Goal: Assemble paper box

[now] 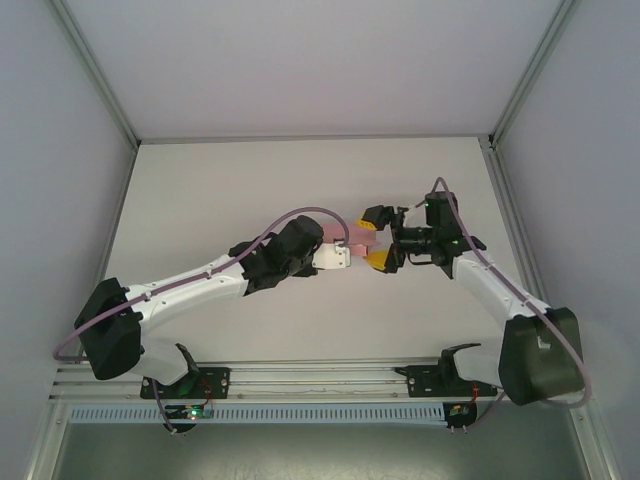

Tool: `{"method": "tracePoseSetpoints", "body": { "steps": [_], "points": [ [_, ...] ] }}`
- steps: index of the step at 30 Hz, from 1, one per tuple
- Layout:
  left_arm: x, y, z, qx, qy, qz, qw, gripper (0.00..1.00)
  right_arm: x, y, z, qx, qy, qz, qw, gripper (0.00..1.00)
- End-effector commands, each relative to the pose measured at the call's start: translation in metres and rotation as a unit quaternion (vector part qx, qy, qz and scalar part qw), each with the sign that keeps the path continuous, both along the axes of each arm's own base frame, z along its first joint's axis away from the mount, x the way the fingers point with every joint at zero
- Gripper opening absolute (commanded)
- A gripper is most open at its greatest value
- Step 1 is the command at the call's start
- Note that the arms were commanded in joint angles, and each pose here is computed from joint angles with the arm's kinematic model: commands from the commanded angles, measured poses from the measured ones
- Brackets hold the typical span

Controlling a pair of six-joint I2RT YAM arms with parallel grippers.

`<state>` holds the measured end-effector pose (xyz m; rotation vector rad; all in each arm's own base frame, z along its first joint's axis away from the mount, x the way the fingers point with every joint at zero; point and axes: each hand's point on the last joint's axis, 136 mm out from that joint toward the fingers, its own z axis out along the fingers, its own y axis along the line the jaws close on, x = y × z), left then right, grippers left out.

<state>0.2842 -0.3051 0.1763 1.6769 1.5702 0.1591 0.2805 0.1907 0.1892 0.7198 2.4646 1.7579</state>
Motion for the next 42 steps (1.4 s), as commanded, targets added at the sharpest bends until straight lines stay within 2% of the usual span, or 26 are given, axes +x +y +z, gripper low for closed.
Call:
{"method": "tracePoseSetpoints", "body": {
  "steps": [1,2,3,5,7,11,13,15,18,21,24,27,34,36,39,42],
  "points": [
    [-0.007,0.007,0.001,0.004,0.040,0.012,0.999,0.27,0.018,-0.046,0.002,-0.134,-0.129,-0.033,0.982,0.98],
    [-0.011,0.013,-0.007,0.013,0.067,0.018,0.997,0.27,0.026,-0.061,0.006,-0.181,-0.175,-0.045,0.967,0.98],
    [-0.015,0.018,-0.015,0.019,0.099,0.031,0.994,0.27,0.034,-0.074,0.016,-0.236,-0.241,-0.049,0.940,0.98],
    [-0.032,0.027,-0.032,0.039,0.170,0.031,0.984,0.27,0.038,-0.078,0.034,-0.294,-0.366,-0.031,0.882,0.98],
    [-0.043,0.036,-0.049,0.060,0.223,0.039,0.972,0.26,0.027,-0.067,0.048,-0.278,-0.455,-0.015,0.846,0.98],
    [-0.053,0.044,-0.067,0.080,0.299,0.058,0.949,0.24,-0.007,-0.041,0.060,-0.241,-0.542,0.039,0.804,0.98],
    [-0.062,0.042,-0.070,0.080,0.338,0.051,0.936,0.24,-0.015,-0.033,0.054,-0.250,-0.536,0.068,0.804,0.97],
    [-0.070,0.043,-0.073,0.085,0.370,0.035,0.925,0.27,-0.022,-0.023,0.044,-0.260,-0.534,0.104,0.798,0.91],
    [-0.074,0.044,-0.075,0.085,0.407,0.036,0.909,0.29,-0.025,-0.012,0.028,-0.264,-0.515,0.134,0.805,0.78],
    [-0.079,0.044,-0.078,0.081,0.437,0.035,0.895,0.31,-0.027,-0.002,0.006,-0.281,-0.497,0.176,0.802,0.74],
    [-0.077,0.043,-0.082,0.076,0.445,0.035,0.891,0.31,-0.032,0.009,-0.014,-0.298,-0.489,0.232,0.786,0.69],
    [-0.076,0.041,-0.083,0.074,0.449,0.034,0.890,0.32,-0.030,0.015,-0.023,-0.307,-0.478,0.258,0.781,0.59],
    [-0.068,0.042,-0.088,0.089,0.449,0.053,0.887,0.33,-0.037,0.039,-0.031,-0.279,-0.486,0.308,0.769,0.45],
    [-0.065,0.042,-0.088,0.090,0.448,0.058,0.888,0.32,-0.038,0.039,-0.034,-0.286,-0.477,0.316,0.769,0.36],
    [-0.060,0.037,-0.083,0.078,0.446,0.073,0.889,0.33,-0.038,0.030,-0.044,-0.321,-0.452,0.317,0.769,0.16],
    [-0.053,0.033,-0.081,0.064,0.435,0.091,0.893,0.33,-0.037,0.025,-0.047,-0.347,-0.417,0.302,0.784,0.03]
  ]
}}
